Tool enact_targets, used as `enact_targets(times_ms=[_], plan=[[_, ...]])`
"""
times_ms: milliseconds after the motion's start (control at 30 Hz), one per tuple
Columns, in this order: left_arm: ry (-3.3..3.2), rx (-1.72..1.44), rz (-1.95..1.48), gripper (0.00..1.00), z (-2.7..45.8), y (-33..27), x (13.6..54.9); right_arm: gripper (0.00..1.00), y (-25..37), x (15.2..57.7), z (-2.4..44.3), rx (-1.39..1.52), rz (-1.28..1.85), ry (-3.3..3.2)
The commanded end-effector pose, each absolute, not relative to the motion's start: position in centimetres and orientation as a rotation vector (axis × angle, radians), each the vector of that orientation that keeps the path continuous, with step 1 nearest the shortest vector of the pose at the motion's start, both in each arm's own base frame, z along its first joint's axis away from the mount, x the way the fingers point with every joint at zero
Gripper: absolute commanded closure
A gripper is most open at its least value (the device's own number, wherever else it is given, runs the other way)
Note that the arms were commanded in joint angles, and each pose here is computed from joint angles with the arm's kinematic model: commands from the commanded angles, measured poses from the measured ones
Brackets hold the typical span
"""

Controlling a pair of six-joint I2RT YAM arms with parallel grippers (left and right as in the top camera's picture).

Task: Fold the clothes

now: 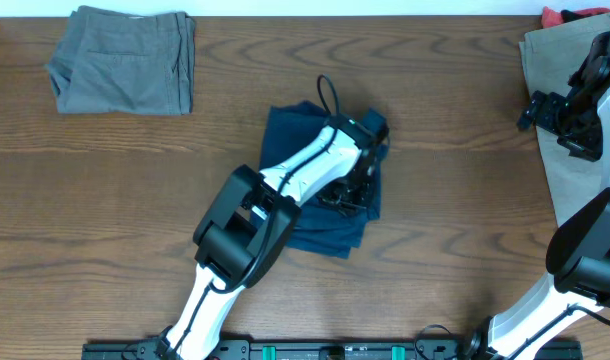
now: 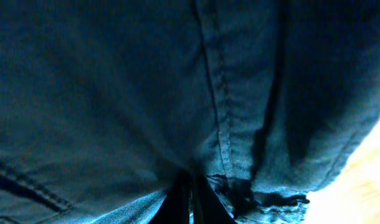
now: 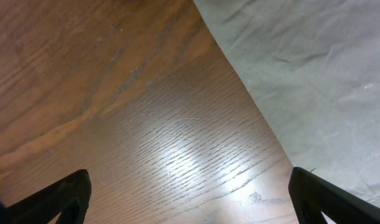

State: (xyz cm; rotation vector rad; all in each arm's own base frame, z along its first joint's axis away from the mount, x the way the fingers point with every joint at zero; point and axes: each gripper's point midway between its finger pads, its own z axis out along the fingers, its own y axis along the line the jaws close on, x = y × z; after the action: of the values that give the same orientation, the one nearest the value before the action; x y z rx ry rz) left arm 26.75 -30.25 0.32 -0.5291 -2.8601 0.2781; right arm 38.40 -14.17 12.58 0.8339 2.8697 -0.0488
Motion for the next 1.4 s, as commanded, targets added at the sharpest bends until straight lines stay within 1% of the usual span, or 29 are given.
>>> enact_targets(times_ms=[0,133,233,467,567,667,767,1000,1367], plan=[[-2.818,-0.481,0.263,0.94,-0.2,-31.3,24.4,0.01,-14.6,38.5,13.3,0.853,-0.059,2.844],[-2.832,-0.471,0.268,0.94,0.8,-32.5,23.3,0.01,-14.6,38.5,13.3,0.853,-0.059,2.844],[-2.862,-0.499,0.312,0.94,2.6,-33.5,23.3,0.01,-14.6,38.5,13.3,0.853,-0.059,2.844],[-3.043,-0.552,0.568,0.94,9.7,-35.4,26.7,0.01,-14.6,38.5,13.3,0.853,-0.059,2.844],[-3.151,-0.56,0.609,0.94,11.2,-35.6,28.9,0.01,-14.6,38.5,13.3,0.854,-0.059,2.844],[-3.185,-0.557,0.594,0.94,10.9,-35.7,29.8,0.01,-14.6,38.5,13.3,0.853,-0.059,2.844],[-3.153,-0.501,0.541,0.94,9.3,-35.4,29.1,0.01,-14.6,38.5,13.3,0.853,-0.059,2.844],[-3.023,-0.504,0.46,0.94,4.9,-35.4,25.9,0.01,-14.6,38.5,13.3,0.853,-0.059,2.844],[-2.923,-0.639,0.403,0.94,1.8,-38.0,21.1,0.01,-14.6,38.5,13.3,0.853,-0.059,2.844]])
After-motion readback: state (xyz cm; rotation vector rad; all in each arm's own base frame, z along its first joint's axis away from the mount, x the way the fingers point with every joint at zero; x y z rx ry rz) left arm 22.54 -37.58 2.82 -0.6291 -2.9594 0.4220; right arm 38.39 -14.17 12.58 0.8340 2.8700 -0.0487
